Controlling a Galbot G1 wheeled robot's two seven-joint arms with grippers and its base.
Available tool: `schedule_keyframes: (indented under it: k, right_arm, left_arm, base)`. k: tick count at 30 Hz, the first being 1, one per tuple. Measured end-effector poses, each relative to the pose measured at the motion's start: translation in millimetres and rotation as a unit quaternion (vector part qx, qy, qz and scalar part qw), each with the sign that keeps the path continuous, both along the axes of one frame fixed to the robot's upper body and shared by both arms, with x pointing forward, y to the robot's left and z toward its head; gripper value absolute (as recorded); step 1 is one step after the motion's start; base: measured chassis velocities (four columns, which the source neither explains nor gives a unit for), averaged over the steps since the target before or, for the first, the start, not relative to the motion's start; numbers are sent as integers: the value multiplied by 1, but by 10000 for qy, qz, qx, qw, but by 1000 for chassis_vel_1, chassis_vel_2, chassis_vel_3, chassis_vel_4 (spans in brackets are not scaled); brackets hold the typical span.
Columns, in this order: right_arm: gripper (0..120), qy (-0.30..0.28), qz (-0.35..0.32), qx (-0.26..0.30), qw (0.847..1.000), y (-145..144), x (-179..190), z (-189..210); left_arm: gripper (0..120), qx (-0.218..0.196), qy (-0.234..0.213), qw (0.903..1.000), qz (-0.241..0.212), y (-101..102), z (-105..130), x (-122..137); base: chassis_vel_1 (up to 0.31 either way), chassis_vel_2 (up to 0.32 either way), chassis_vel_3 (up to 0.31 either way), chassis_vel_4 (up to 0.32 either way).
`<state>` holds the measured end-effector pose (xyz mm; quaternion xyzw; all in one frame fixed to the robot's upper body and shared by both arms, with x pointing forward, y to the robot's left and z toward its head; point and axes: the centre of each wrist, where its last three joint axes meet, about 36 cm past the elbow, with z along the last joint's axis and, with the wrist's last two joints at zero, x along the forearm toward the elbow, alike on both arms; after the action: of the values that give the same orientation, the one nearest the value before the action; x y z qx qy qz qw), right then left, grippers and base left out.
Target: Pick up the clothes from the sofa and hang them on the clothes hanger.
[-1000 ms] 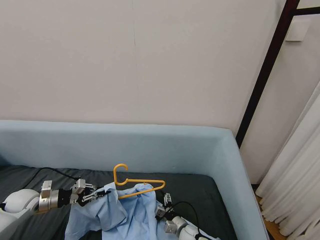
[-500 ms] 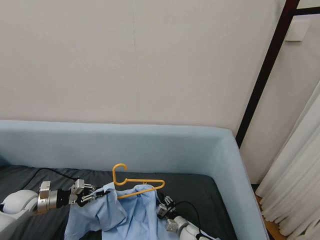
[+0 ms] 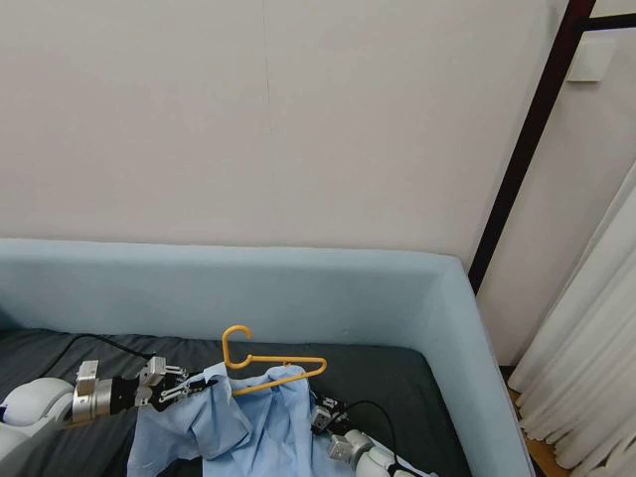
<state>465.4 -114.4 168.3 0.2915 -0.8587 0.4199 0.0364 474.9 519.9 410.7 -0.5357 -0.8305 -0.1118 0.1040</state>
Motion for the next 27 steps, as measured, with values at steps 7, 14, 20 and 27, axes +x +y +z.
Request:
schedule_keyframes:
  k: [7,14,20,27]
  right_arm:
    - [0,-10,-220,244,9995,-11,4,9]
    - [0,-59,-510,515,9973,-38,16,28]
    - [0,-224,-608,775,9949,-46,27,50]
    - [0,-484,-643,856,9931,-60,33,73]
  left_arm:
    - [7,-79,-45,10000,8,0,2,1]
    - [7,-58,-67,9999,-84,2,8,1]
    - [7,22,-64,9998,-172,5,13,0]
    - [7,64,-121,9998,-141,11,22,2]
  base:
    - [0,0,0,0]
    - [0,0,0,0]
    - [0,0,0,0]
    - [0,0,0,0]
